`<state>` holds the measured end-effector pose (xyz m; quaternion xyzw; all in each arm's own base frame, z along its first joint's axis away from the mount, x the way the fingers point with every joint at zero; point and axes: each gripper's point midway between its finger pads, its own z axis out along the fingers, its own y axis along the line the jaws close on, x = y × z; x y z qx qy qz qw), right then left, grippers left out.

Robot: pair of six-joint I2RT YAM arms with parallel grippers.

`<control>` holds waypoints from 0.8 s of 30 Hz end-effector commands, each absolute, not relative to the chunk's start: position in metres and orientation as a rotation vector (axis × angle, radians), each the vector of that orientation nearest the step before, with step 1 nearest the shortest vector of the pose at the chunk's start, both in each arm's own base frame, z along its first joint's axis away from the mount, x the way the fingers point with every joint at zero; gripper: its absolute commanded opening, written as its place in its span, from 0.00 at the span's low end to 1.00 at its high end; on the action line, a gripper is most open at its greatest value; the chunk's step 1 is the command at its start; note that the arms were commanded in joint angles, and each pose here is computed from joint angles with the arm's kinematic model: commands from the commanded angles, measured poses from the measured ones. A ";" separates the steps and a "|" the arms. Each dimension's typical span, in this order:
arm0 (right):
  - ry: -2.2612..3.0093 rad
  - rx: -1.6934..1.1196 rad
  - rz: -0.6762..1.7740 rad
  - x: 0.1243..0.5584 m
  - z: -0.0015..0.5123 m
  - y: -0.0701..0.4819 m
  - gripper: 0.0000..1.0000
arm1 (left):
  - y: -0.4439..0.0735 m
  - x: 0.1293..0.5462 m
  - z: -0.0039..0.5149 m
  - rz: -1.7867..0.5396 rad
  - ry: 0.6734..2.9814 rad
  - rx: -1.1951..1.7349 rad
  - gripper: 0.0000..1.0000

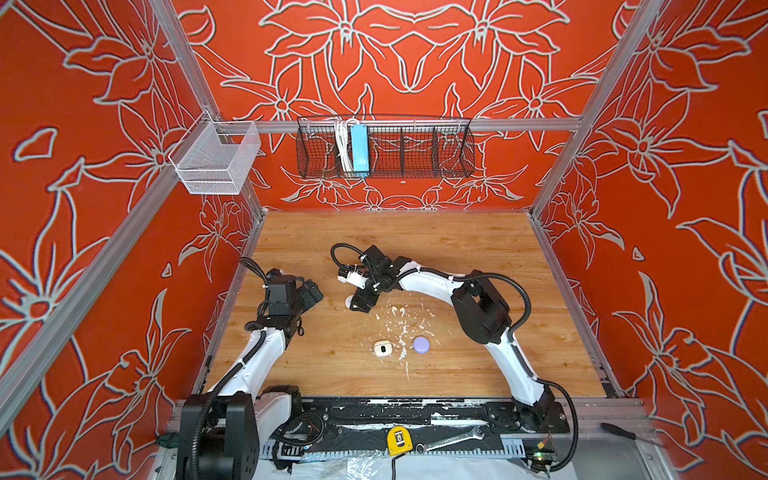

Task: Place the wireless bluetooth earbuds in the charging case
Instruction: 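Lower the right gripper around the white case and close on it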

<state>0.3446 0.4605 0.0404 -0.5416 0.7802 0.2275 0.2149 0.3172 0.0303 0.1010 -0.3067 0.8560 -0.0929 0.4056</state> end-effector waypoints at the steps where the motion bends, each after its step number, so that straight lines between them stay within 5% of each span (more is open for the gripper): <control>1: 2.221 -1.580 0.539 0.334 0.019 0.459 0.85 | 0.031 0.318 0.107 -0.240 2.144 -0.769 0.97; 14: 2.201 -1.654 0.477 0.323 0.012 0.463 0.67 | 0.032 0.316 0.108 -0.239 2.133 -0.772 0.97; 24: 2.162 -1.649 0.508 0.318 0.015 0.461 0.64 | 0.032 0.316 0.108 -0.240 2.132 -0.774 0.97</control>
